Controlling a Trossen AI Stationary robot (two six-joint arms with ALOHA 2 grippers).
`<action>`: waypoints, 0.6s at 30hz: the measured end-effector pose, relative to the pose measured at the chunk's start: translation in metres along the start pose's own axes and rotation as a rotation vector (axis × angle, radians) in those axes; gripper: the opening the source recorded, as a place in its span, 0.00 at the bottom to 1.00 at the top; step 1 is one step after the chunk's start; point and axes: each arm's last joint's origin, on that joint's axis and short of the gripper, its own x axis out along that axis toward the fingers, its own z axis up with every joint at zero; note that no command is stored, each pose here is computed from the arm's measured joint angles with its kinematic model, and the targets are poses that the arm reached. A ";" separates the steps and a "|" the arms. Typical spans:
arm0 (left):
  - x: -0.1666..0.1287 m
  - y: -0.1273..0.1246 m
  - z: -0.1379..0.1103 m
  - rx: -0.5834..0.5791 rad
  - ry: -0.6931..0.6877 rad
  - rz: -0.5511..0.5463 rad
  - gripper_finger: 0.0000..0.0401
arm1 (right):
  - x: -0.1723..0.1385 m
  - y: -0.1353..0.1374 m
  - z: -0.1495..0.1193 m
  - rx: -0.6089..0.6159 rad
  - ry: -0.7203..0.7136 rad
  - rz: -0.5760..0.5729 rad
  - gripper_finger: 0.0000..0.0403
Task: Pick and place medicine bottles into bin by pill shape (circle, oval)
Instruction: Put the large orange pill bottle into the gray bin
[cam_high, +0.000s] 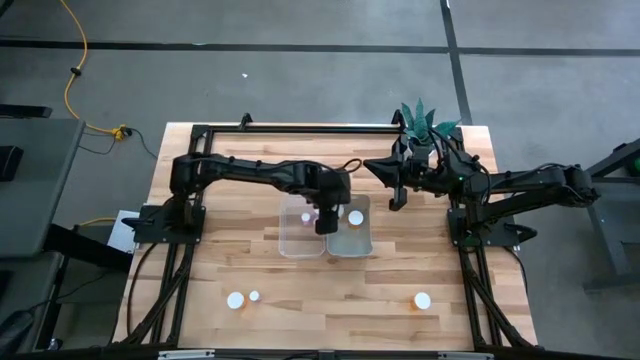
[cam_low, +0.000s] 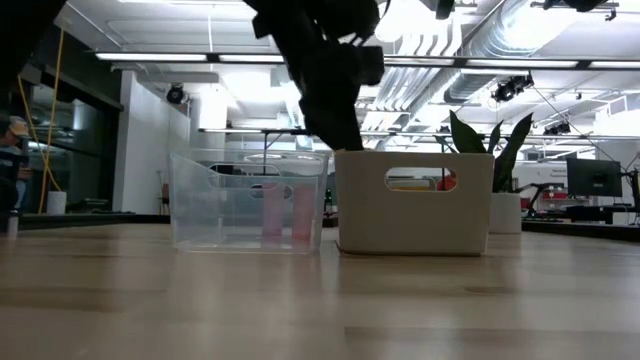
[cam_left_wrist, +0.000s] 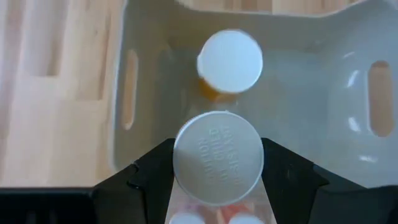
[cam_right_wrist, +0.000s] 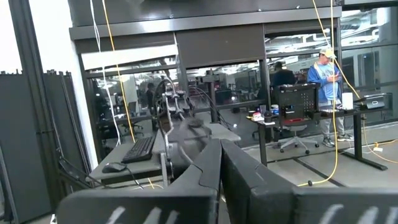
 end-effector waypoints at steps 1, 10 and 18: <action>0.002 0.001 -0.001 -0.004 0.008 -0.025 0.48 | 0.000 0.000 0.000 0.000 0.000 0.000 0.00; 0.013 0.002 -0.002 0.011 0.020 -0.046 0.48 | 0.000 0.000 -0.001 -0.001 0.007 0.000 0.00; 0.013 0.003 -0.001 0.026 0.015 -0.035 0.55 | 0.000 0.000 -0.001 -0.001 0.008 0.000 0.00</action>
